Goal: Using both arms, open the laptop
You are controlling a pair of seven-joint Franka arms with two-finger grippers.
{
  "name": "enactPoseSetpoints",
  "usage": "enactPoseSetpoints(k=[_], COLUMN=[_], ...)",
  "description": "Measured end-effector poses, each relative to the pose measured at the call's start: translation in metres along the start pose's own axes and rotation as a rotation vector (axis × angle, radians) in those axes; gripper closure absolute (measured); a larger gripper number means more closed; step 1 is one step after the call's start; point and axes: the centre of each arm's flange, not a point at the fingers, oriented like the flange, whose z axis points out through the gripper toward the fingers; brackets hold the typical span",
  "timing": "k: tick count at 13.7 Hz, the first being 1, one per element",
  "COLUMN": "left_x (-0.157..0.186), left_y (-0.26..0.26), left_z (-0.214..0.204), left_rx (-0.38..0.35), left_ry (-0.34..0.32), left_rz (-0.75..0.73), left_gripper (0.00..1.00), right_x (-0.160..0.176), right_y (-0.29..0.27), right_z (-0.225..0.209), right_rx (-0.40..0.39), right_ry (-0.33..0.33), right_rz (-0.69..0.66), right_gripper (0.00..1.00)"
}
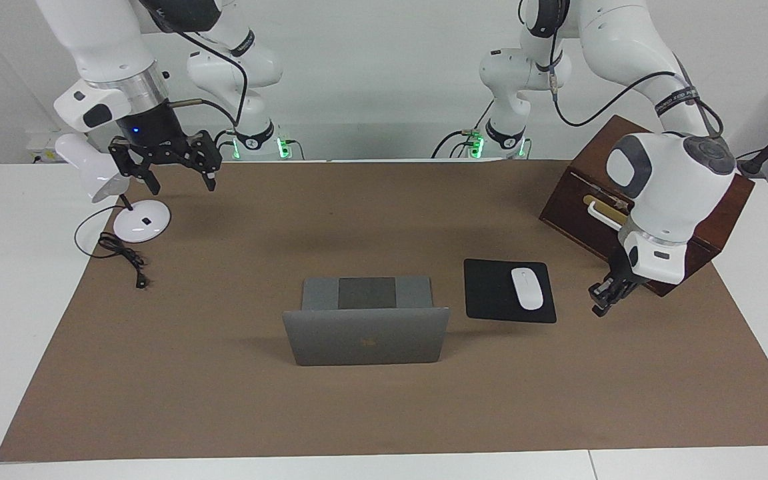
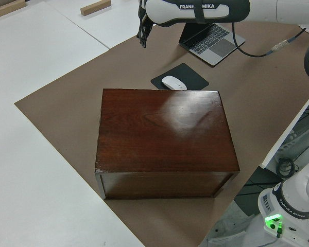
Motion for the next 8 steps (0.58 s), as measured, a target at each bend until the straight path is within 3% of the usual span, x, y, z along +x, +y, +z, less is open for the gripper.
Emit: enactPoseSetpoints(k=[8], left_x=[-0.051], left_y=[-0.014], left_z=[-0.081], left_rx=[0.079], left_ry=[-0.233], left_rz=[0.015], left_gripper=[0.99], right_x=[-0.01], right_y=[0.035], right_z=[0.019], right_rx=[-0.004], right_ry=[0.03], right_rz=[0.061], right_gripper=[0.0])
